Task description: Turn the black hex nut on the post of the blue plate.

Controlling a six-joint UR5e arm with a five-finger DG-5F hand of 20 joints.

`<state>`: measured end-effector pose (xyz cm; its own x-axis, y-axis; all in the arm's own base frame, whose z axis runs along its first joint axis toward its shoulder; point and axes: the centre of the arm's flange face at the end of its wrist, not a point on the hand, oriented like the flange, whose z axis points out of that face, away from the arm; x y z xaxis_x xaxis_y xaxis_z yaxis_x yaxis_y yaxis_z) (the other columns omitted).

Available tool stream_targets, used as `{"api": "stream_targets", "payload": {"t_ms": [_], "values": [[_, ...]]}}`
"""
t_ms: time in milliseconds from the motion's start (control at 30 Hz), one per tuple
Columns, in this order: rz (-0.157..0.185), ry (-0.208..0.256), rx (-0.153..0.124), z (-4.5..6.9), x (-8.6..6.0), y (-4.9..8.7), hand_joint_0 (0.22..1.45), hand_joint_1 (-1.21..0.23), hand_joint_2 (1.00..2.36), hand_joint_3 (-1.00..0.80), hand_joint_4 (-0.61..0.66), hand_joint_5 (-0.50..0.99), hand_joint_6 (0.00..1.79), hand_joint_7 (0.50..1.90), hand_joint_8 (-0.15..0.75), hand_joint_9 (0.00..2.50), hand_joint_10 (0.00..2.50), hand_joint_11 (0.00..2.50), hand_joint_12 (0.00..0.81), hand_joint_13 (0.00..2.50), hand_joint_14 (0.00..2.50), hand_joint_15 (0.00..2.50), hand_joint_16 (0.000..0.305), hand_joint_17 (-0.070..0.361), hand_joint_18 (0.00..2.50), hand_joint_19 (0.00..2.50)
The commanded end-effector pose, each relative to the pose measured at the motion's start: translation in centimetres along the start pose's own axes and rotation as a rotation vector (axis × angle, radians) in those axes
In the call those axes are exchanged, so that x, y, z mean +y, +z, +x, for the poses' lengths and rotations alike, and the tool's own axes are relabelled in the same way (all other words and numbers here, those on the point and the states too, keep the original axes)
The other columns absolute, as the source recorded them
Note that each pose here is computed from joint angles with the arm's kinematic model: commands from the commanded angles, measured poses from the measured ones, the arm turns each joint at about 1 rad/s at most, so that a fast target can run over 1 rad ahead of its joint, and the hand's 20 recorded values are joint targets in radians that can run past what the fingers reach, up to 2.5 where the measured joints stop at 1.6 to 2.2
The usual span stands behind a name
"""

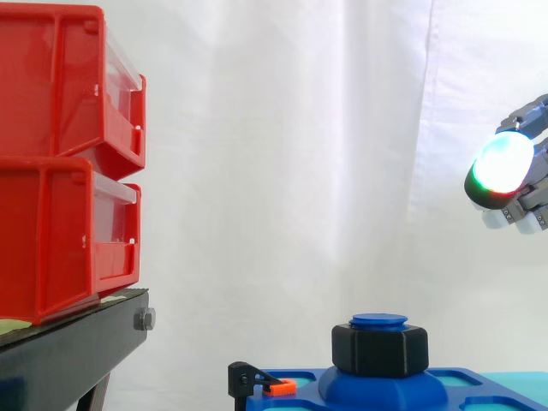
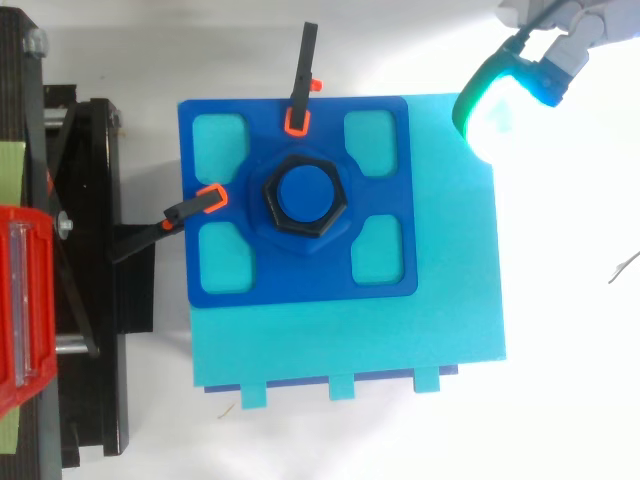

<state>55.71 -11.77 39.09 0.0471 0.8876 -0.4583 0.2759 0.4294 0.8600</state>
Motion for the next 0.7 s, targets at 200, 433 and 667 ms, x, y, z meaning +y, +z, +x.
{"api": "stream_targets", "payload": {"t_ms": [200, 433, 667], "values": [[0.0, 0.0, 0.0, 0.01, 0.0, 0.0, 0.42, -0.42, 1.0, -0.5, 0.11, -0.24, 0.5, 0.56, 0.168, 0.04, 0.0, 0.0, 0.357, 0.0, 0.0, 0.0, 0.058, 0.131, 0.0, 0.06], [-0.001, 0.0, 0.0, -0.02, 0.07, 0.01, 0.42, -0.41, 1.0, -0.5, 0.07, -0.24, 0.5, 0.6, 0.165, 0.01, 0.0, 0.0, 0.354, 0.0, 0.0, 0.0, 0.058, 0.13, 0.0, 0.06], [-0.001, 0.0, 0.0, -0.02, 0.07, 0.01, 0.43, -0.42, 1.0, -0.5, 0.07, -0.24, 0.5, 0.61, 0.159, 0.0, 0.0, 0.0, 0.353, 0.0, 0.0, 0.0, 0.058, 0.13, 0.0, 0.06]]}}
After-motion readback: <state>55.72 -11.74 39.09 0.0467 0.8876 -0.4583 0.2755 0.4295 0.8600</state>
